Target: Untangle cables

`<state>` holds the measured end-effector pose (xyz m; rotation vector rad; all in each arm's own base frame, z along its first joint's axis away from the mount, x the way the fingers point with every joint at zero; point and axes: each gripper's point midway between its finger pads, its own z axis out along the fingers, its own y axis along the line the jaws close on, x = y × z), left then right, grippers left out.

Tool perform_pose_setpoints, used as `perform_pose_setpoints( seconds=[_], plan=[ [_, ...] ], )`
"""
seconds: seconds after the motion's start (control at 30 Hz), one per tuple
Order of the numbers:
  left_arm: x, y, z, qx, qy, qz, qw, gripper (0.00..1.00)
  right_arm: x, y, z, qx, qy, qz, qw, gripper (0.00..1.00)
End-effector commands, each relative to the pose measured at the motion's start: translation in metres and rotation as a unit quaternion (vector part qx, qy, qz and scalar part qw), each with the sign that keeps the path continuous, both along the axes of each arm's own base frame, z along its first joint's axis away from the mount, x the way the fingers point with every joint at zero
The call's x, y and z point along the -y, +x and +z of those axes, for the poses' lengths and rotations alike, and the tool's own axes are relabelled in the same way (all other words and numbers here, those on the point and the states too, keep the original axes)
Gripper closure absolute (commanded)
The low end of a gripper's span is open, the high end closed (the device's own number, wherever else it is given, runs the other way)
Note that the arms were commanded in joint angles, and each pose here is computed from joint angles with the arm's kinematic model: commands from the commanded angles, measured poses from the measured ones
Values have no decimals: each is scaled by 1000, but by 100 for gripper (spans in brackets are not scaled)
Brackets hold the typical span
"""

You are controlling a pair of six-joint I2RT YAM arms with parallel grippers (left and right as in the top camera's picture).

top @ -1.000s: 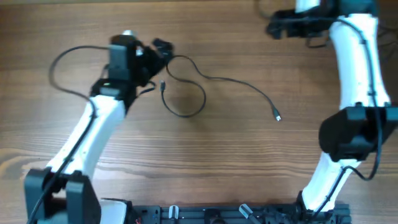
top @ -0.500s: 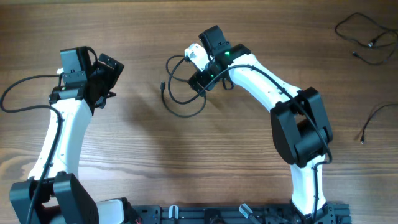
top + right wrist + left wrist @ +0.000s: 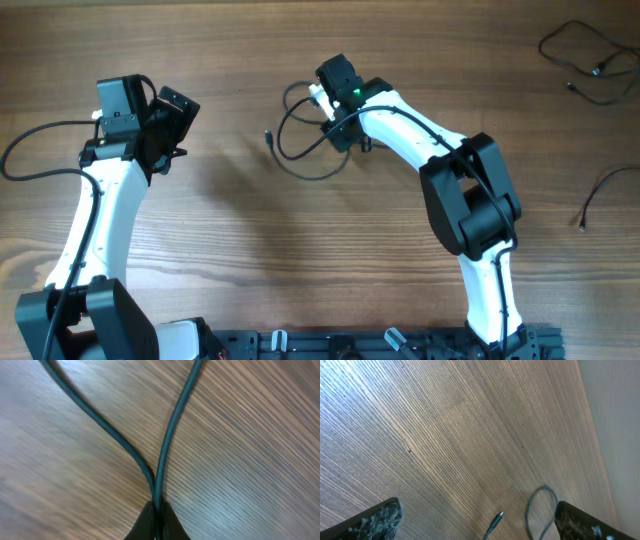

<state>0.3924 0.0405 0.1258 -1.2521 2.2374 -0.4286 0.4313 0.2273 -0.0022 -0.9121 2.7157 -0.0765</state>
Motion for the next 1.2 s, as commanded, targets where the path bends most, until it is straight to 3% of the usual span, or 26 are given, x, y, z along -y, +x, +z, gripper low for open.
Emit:
perform_pose_setpoints(
  seconds=[0.0,0.2,0.3,0.5,0.77,0.9,1.0,1.03,1.07,1.1,1.17],
  plan=[
    [-4,-2,2,2,9,-1,1000,0,74,11,-7,11,-95,-115,989,96],
    [-4,-2,2,2,9,-1,1000,0,183,74,90,127,-113,-135,976,96],
    [-4,-2,2,2,9,-1,1000,0,253,94,104,155,-138,-145,967,96],
    [-4,-2,2,2,9,-1,1000,0,304,155,154,298,-158,-76,938,96],
    [-4,-2,2,2,9,-1,1000,0,365,166,97,288,-148,44,945,96],
    [-4,-2,2,2,9,-1,1000,0,339,160,80,283,-45,62,956,96],
    [-4,-2,2,2,9,-1,1000,0,314,162,77,281,-21,60,958,96],
    [-4,-2,2,2,9,-1,1000,0,307,163,77,280,-12,53,958,81],
    [-4,-2,2,2,9,-1,1000,0,300,165,78,279,0,34,960,26],
    [-4,-2,2,2,9,-1,1000,0,302,166,81,281,3,3,960,0],
    [-4,-2,2,2,9,-1,1000,0,317,166,99,289,-32,-60,955,0]
  ],
)
